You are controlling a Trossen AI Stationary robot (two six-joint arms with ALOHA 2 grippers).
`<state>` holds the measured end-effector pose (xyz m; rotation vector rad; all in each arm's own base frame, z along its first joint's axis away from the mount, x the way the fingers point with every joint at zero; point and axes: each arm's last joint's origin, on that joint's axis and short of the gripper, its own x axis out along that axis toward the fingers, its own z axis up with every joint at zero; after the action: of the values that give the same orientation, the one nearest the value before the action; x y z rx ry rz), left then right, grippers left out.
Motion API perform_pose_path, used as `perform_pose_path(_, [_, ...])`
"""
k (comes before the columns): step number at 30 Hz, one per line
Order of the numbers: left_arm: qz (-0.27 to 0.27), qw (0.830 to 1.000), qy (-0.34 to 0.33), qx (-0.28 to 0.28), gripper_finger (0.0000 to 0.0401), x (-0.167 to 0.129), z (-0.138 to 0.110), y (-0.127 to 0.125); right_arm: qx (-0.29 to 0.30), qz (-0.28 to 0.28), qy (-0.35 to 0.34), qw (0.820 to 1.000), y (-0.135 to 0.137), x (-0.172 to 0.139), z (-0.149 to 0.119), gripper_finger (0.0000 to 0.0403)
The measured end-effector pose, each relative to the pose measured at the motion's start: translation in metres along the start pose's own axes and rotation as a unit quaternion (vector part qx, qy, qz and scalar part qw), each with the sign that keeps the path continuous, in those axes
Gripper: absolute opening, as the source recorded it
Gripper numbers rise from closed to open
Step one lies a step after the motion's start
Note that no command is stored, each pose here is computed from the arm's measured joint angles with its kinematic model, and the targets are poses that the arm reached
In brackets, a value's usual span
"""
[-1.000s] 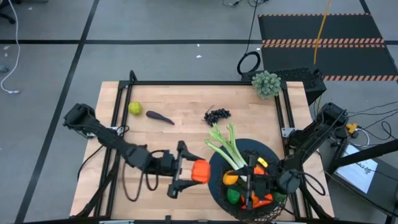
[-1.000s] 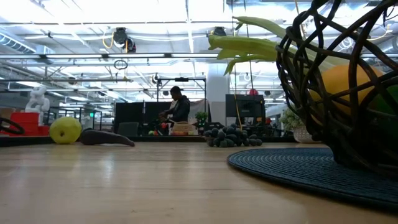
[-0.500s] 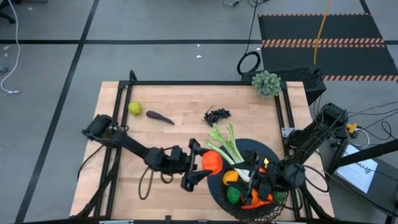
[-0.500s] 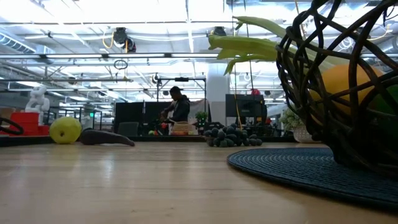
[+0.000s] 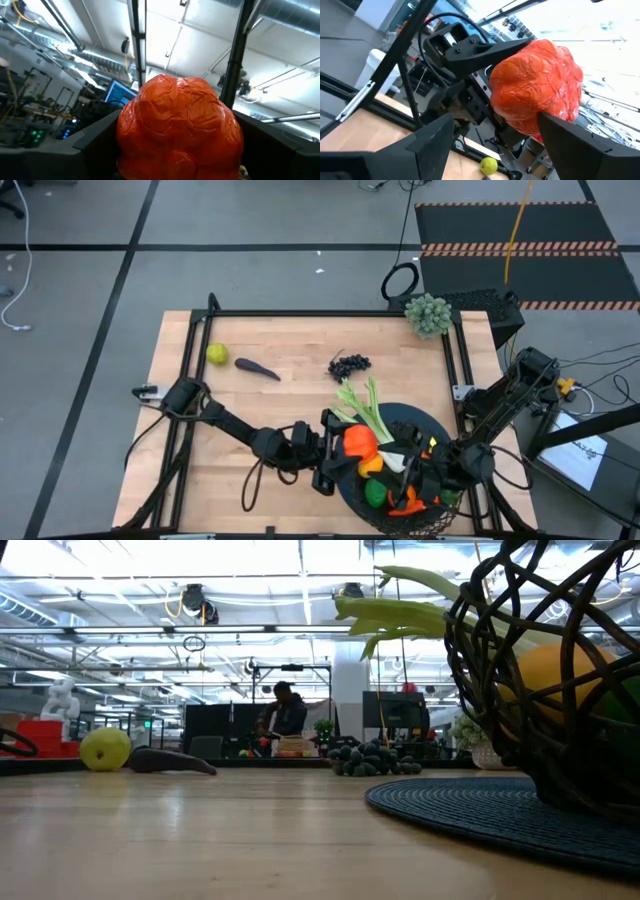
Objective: Build produce basket
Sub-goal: Put the pumpkin into the wire basket
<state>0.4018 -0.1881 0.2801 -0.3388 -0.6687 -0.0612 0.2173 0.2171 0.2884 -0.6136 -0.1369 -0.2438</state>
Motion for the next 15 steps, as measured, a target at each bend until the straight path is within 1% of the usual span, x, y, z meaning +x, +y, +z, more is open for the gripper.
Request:
perform_pose_path(2, [0.002,1.0,0.004,0.01,0.0339,-0.0002,-0.0006,-0.0013,-0.002,0.002,-0.001,1.0,0.0008,-0.0009,0.0003,0.0288])
perform_pose_path(7, [0.006,1.0,-0.003,0.015,0.0333,-0.0012,-0.0003,-0.0023,-0.018,-0.019,0.027,0.999,0.0004,-0.0047,0.001,0.0288])
perform_pose_path(11, [-0.008,1.0,0.008,0.007,0.0327,-0.0028,-0.0037,-0.0046,0.006,-0.045,0.041,0.998,-0.0052,-0.0036,0.0023,0.0285])
perform_pose_path(15, [-0.001,1.0,0.006,0.017,0.033,-0.0019,-0.0032,-0.0024,-0.006,-0.063,0.068,0.996,-0.0067,-0.0063,0.0027,0.0273])
